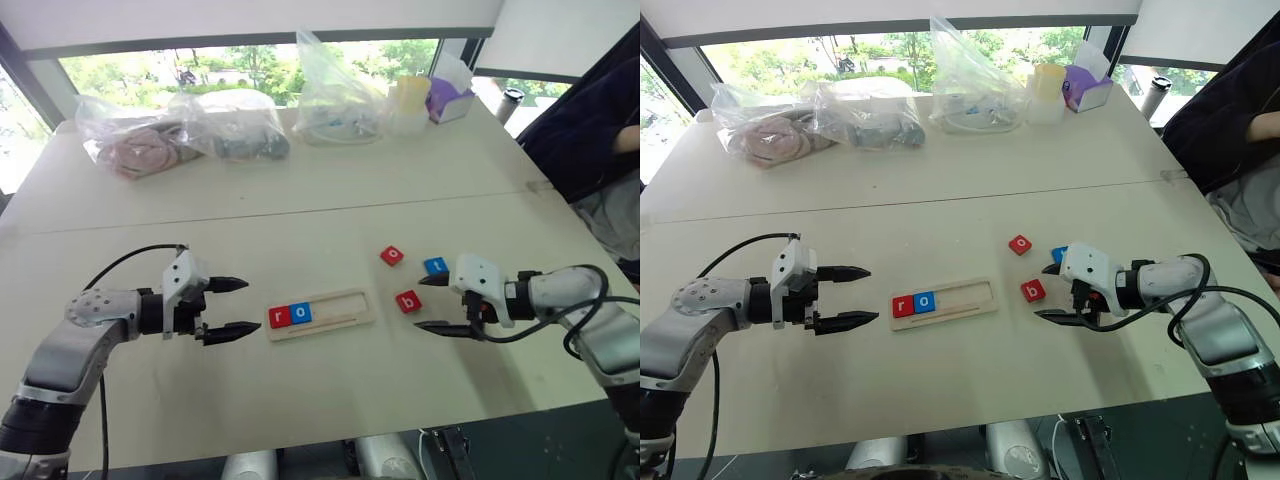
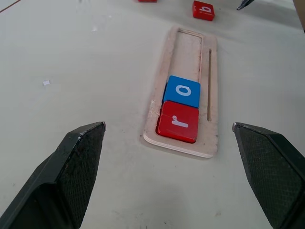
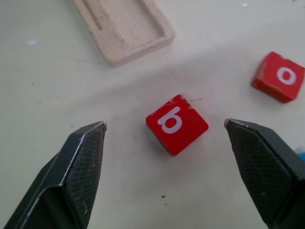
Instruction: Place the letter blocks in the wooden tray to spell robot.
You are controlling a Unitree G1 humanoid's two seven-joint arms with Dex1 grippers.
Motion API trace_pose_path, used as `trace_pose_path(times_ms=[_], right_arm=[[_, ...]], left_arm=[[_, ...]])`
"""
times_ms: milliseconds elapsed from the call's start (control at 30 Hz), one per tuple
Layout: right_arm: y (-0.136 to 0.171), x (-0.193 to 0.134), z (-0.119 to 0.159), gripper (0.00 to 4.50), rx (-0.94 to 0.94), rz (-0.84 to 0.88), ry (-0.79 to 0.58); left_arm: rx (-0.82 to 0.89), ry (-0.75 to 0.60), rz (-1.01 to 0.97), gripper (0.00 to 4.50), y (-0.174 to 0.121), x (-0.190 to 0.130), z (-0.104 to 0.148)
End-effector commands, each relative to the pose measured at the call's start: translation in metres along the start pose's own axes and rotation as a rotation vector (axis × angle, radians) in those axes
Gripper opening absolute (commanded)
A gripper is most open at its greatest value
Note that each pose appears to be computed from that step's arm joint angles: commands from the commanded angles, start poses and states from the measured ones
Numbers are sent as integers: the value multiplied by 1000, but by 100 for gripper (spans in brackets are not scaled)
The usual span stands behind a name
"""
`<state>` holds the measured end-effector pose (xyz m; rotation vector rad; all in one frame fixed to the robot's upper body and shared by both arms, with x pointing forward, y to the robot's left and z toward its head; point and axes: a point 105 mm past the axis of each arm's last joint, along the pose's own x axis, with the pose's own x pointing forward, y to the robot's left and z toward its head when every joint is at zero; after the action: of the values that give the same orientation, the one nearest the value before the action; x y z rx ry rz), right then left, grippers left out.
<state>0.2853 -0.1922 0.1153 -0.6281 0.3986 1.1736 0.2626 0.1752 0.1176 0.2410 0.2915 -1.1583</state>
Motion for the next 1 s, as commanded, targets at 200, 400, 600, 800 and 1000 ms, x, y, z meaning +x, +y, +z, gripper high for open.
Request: trace_pose_path(times_ms=[200,400,600,800,1000], right_arm=[[-11,10,-11,410,-58,80,19],[-9,22,-13,410,-80,124,9],[-14,21,1,230,-99,95,-33],[-16,23,33,230,-161,82,-66],[-8,32,83,230,-190,119,-162]], left_arm=[[49,-19,-30,450,-8,-1,13],[54,-28,-29,450,-9,1,15],[54,-34,-25,450,-10,4,15],[54,-41,-21,450,-9,6,16],[57,-43,-16,450,-9,7,16]])
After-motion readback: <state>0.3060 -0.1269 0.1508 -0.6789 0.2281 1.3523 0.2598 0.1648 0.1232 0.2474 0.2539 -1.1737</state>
